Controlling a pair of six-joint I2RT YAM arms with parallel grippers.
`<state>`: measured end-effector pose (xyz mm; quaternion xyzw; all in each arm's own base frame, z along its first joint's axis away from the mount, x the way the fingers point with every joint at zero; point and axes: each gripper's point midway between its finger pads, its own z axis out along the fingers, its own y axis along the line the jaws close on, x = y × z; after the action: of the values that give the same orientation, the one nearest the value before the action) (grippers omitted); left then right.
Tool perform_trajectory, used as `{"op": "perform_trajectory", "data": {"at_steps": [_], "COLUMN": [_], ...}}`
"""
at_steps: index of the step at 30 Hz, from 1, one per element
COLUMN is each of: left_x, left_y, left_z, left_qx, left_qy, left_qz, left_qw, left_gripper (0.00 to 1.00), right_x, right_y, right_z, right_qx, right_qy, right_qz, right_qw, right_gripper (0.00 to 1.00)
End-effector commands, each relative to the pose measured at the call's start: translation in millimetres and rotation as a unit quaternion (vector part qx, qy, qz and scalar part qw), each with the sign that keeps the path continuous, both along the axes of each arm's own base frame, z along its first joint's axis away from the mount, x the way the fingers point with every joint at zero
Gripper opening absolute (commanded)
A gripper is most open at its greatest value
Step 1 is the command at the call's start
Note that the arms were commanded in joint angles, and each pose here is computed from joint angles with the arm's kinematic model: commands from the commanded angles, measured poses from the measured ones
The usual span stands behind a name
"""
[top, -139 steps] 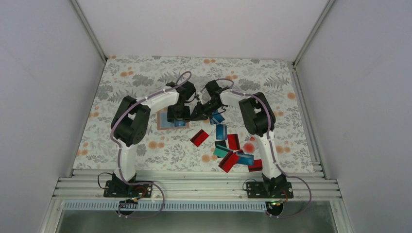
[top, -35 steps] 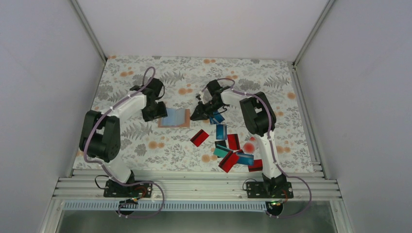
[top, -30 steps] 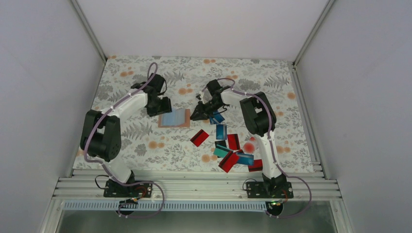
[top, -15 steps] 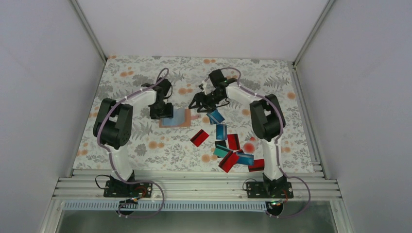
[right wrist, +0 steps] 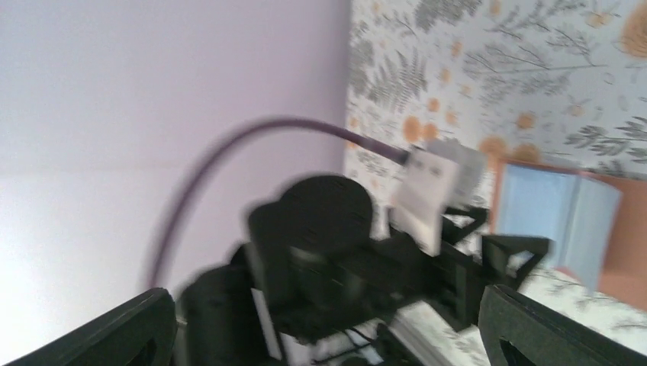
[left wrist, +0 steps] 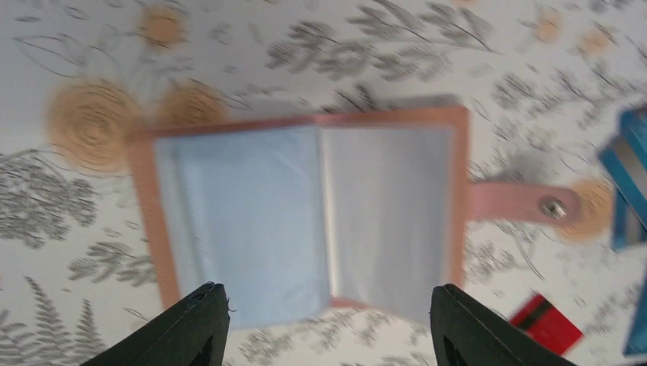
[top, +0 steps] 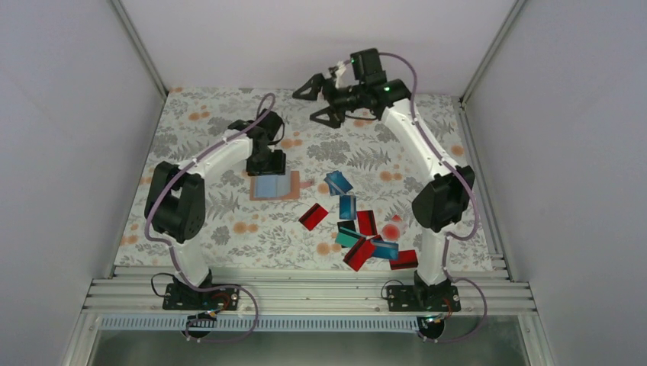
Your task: Put the credit cards into the card holder
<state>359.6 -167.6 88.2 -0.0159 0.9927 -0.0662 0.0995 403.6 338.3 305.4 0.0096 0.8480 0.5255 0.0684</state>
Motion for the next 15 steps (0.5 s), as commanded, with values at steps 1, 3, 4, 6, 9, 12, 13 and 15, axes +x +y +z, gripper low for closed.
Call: {"op": "perform_trajectory", "data": {"at_steps": [1, 3, 4, 6, 9, 12, 13, 15], "left_x": [-24, -36, -42, -52, -60, -53, -50, -44], "left_y": [-31, -47, -53, -63, -61, -43, -39, -29], "left_z": [17, 15, 12, 7, 2, 4, 4, -1], "left_qx": [-0.032, -0.056, -0.066, -0.07, -0.04, 0.003, 0.012, 0.018], "left_qy": [0.011, 0.021, 0.027, 0.035, 0.04, 0.021, 0.012, 0.01], "left_qz": [-0.028, -0.048, -0.057, -0.074, -0.075, -0.05, -0.046, -0.039], "left_qw": [0.999, 0.997, 0.996, 0.994, 0.996, 0.999, 0.999, 0.999], "left_gripper": [0.66, 0.66, 0.66, 0.66, 0.66, 0.66, 0.68, 0.69], "right_x": [-5, -3, -2, -3, -2, -2, -1, -1], "right_y": [-22, -31, -34, -38, -45, -48, -48, -47], "right_z": [46, 55, 58, 67, 77, 82, 83, 86], "right_qx": [0.034, 0.045, 0.051, 0.061, 0.068, 0.073, 0.076, 0.081], "right_qy": [0.092, 0.114, 0.126, 0.147, 0.155, 0.158, 0.161, 0.159], "right_qz": [-0.062, -0.082, -0.09, -0.104, -0.121, -0.133, -0.134, -0.13], "right_qw": [0.993, 0.989, 0.987, 0.982, 0.978, 0.976, 0.975, 0.975], "right_gripper": [1.0, 1.0, 1.0, 1.0, 1.0, 1.0, 1.0, 1.0]}}
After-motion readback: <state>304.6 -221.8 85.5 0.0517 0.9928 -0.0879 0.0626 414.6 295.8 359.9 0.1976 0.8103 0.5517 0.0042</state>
